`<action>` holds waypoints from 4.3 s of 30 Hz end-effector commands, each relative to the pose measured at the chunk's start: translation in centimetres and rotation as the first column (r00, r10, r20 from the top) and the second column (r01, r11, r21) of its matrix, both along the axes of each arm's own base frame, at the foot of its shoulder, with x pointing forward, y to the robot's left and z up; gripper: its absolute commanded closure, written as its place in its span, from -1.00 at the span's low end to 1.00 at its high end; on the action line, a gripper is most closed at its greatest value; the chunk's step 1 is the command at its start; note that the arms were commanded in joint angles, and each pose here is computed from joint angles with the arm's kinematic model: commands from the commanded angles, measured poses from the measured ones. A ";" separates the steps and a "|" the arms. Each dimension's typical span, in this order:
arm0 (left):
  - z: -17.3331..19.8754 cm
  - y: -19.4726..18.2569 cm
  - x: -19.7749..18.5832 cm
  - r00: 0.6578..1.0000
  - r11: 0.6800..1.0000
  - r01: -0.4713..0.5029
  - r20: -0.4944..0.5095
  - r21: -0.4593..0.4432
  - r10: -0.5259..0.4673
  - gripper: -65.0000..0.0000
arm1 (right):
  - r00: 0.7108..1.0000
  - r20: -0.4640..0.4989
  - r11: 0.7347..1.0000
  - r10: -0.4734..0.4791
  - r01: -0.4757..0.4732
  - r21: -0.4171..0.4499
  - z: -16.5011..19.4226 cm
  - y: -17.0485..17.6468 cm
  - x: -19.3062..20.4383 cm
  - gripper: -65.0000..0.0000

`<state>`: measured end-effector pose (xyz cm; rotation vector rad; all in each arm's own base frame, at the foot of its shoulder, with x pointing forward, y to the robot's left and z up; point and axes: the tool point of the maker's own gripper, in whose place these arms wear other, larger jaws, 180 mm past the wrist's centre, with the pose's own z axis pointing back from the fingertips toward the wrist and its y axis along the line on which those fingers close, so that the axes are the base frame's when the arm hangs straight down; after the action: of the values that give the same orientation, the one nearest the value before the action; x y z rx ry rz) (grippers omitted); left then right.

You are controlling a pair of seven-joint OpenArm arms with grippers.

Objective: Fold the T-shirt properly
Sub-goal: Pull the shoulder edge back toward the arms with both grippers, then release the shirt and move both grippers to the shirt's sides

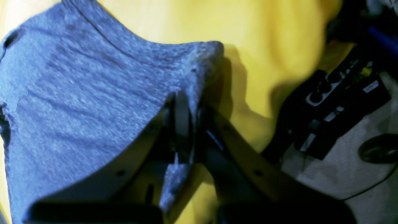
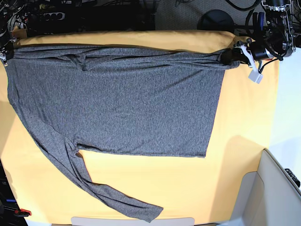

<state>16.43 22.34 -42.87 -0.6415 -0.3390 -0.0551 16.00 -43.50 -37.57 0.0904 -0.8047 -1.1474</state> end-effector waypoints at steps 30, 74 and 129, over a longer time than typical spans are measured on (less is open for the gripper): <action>-1.8 0.5 -6.0 0.974 0.978 0.153 -0.190 0.142 -0.124 0.37 | 0.999 -0.047 0.994 -0.020 0.015 -0.107 0.8 -1.8 -0.6 0.32; 1.9 6.7 -2.8 0.998 0.964 -0.012 -0.051 0.264 0.026 0.18 | 0.995 0.103 0.948 0.017 0.016 -0.318 10.2 -4.1 2.3 0.17; 12.0 6.8 5.7 0.937 0.919 -0.097 0.347 0.382 -0.046 0.18 | 0.261 -0.501 0.080 0.826 -0.932 -0.353 7.0 19.8 9.9 0.17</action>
<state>21.13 28.95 -32.30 -0.2293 -0.6109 -0.1890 24.95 -23.26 -31.89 -0.0370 -0.6615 0.3767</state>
